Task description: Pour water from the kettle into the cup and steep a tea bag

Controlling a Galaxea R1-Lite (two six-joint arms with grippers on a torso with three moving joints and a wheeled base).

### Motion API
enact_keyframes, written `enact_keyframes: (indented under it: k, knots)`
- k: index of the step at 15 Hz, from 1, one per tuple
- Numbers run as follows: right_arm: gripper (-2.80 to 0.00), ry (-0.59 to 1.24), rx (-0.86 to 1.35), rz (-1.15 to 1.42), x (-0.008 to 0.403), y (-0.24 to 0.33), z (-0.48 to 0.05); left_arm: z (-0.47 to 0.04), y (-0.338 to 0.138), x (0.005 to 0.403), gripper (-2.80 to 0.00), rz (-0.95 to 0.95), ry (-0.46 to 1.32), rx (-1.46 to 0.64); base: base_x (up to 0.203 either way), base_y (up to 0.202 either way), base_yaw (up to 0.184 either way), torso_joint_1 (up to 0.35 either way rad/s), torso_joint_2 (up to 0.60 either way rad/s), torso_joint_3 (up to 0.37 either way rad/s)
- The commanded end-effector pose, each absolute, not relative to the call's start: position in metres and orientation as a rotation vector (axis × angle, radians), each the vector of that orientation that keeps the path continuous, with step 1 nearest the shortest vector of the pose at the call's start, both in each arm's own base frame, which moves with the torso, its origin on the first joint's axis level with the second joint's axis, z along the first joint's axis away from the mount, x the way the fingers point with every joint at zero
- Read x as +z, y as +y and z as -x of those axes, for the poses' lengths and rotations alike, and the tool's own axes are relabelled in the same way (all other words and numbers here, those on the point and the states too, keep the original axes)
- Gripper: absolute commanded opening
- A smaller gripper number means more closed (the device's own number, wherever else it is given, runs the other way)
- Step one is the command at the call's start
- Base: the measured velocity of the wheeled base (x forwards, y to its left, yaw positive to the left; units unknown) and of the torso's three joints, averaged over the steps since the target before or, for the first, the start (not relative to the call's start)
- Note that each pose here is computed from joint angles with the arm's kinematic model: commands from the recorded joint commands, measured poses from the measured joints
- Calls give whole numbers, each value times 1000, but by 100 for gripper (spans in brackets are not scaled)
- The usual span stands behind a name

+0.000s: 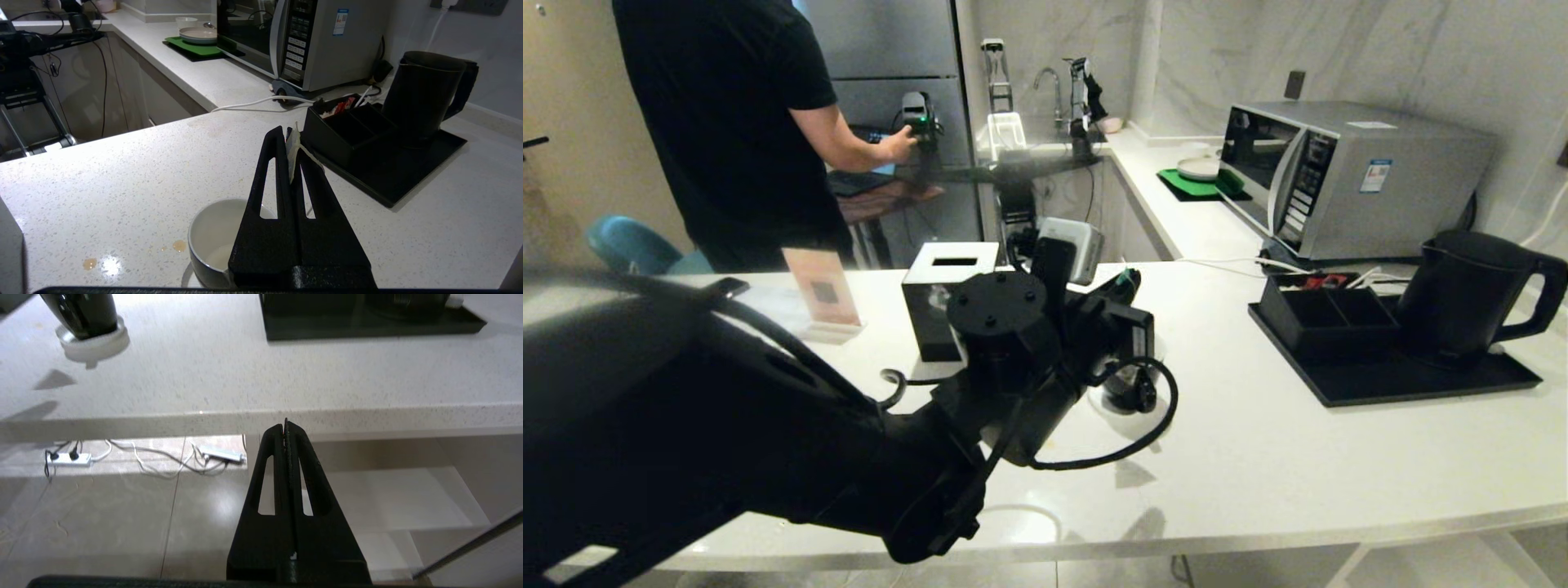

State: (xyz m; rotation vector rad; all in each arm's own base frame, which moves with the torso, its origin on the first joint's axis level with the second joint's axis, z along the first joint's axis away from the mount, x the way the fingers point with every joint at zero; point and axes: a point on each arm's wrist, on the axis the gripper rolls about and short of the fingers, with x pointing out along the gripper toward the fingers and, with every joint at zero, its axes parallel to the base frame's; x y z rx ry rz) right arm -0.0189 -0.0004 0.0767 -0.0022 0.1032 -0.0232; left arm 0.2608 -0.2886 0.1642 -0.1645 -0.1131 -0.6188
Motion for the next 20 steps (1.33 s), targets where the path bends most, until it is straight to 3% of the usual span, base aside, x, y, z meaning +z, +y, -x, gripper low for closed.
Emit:
enact_keyframes:
  k: [1,20]
  knots:
    - [-280,75,-23,2,76,0,21,-265,-289,161,-280,165,-113,-609,0,0,0,0,0,0]
    - [-280,77,-23,1,76,0,21,-286,-295,170,-280,207,-203,-562,0,0,0,0,0,0]
